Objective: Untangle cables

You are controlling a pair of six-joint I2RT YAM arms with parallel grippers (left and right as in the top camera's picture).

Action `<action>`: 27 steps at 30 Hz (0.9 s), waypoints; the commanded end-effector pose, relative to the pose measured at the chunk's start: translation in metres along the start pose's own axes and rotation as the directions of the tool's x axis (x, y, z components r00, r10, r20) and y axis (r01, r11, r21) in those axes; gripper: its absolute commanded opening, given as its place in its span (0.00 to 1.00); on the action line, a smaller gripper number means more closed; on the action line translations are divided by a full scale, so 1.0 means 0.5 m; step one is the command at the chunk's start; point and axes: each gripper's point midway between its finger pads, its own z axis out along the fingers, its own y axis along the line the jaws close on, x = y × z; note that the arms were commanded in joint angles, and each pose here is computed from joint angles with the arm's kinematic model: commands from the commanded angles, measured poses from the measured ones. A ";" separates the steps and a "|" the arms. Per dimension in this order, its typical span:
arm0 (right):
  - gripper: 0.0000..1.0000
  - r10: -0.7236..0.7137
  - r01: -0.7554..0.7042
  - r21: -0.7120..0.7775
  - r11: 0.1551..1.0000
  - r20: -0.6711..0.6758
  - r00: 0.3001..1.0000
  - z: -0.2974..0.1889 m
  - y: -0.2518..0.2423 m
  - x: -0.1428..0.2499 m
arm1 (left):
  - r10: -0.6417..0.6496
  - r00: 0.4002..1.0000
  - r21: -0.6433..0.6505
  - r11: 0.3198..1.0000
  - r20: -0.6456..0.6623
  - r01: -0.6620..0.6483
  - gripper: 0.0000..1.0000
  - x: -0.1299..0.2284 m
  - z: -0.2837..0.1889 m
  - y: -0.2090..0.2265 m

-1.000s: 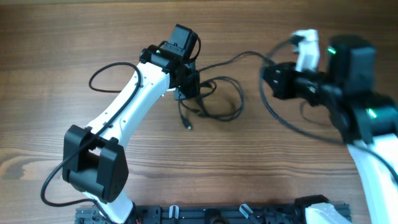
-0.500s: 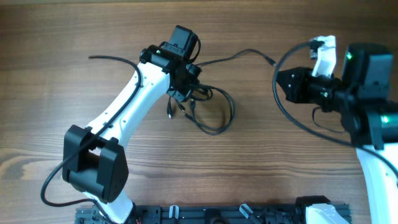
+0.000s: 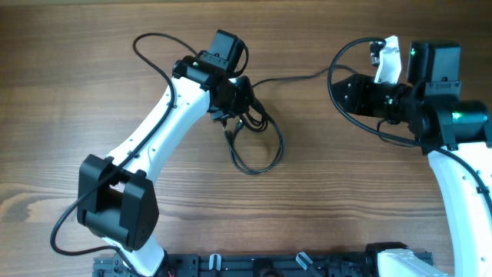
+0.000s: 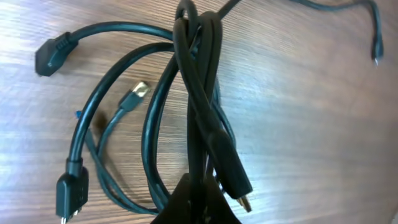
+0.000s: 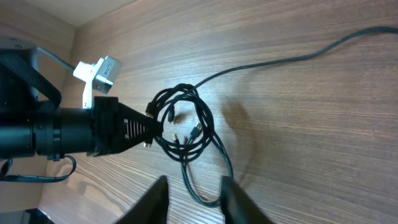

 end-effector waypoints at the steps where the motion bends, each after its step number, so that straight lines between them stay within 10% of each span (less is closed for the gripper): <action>1: 0.41 -0.036 0.036 0.009 0.999 0.013 0.999 -0.002 -0.003 -0.009 | 0.265 0.964 0.186 0.948 -0.017 -0.257 0.04 0.018 -0.023 -0.066; 17: 0.51 -0.045 0.045 0.010 0.999 0.013 0.999 -0.002 -0.003 -0.009 | 0.515 0.833 0.355 0.754 0.201 -0.552 0.04 0.050 -0.182 -0.156; 27: 0.52 -0.063 0.062 0.010 0.998 0.011 0.998 -0.002 -0.003 -0.008 | 0.506 0.832 0.360 0.751 0.227 -0.554 0.04 0.051 -0.204 -0.162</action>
